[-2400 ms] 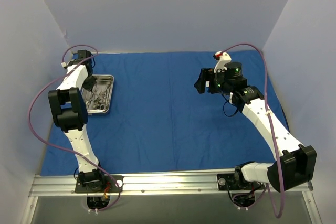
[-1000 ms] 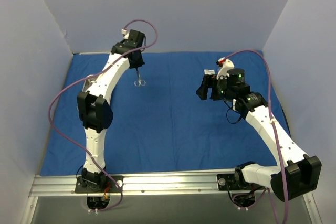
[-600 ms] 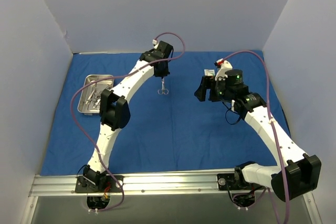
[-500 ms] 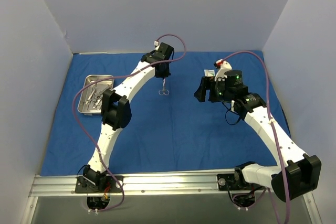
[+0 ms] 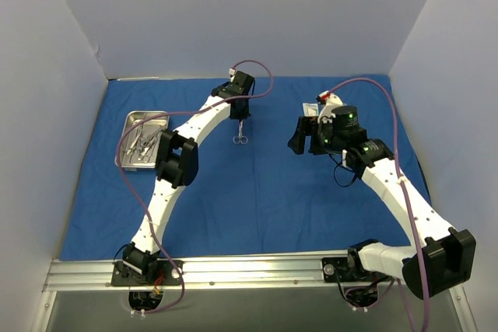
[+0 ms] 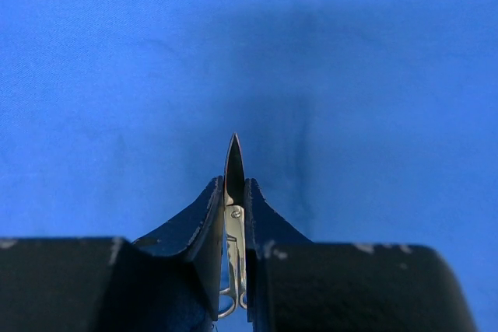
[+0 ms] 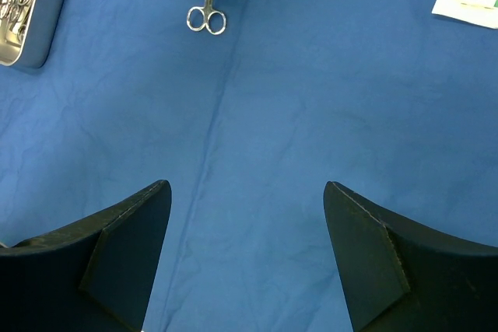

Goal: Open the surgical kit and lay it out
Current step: Place the medical item in the surgical kit.

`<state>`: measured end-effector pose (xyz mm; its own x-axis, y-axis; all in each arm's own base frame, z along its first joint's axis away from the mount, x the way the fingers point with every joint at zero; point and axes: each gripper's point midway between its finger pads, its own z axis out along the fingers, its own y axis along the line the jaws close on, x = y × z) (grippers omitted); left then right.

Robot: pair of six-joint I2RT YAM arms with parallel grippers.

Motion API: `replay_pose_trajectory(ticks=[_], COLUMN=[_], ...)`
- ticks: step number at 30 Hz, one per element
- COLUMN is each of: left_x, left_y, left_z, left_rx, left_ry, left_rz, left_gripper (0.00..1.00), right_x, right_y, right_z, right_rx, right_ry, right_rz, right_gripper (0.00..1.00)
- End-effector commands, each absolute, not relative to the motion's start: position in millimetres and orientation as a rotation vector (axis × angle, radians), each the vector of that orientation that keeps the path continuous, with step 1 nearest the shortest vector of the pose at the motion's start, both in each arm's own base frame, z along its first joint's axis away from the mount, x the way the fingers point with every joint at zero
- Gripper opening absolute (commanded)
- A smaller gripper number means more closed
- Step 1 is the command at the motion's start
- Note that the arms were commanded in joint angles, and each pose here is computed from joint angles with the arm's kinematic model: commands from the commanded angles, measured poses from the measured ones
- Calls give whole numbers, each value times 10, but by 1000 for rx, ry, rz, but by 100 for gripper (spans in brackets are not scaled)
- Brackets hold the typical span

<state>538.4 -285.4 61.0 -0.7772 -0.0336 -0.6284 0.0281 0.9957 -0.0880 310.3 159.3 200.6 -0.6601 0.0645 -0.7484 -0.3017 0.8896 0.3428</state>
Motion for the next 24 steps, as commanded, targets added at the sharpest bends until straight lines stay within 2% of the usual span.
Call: replay_pose_trajectory(ticks=[1,14,17,24], left_x=[5647,5733,5745,5744], left_y=[-2852,-2785,-2743,-2723], left_z=[789,553,521,643], left_rx=[-34,-25,-43,-49], left_ry=[2374,2397,2404,2395], left_rz=[-181,-193,-191,-210], left_gripper=[2,4,10,45], right_x=[3052,3048,3047,3044], right_y=[1595,1620,1622,1639], right_z=[2071,2035,2037,2069], right_rx=[-159,-147,-148,-152], right_ry=[2217,2231,2233,2225], right_rz=[574,576,575,575], right_gripper=[75,75,75,75])
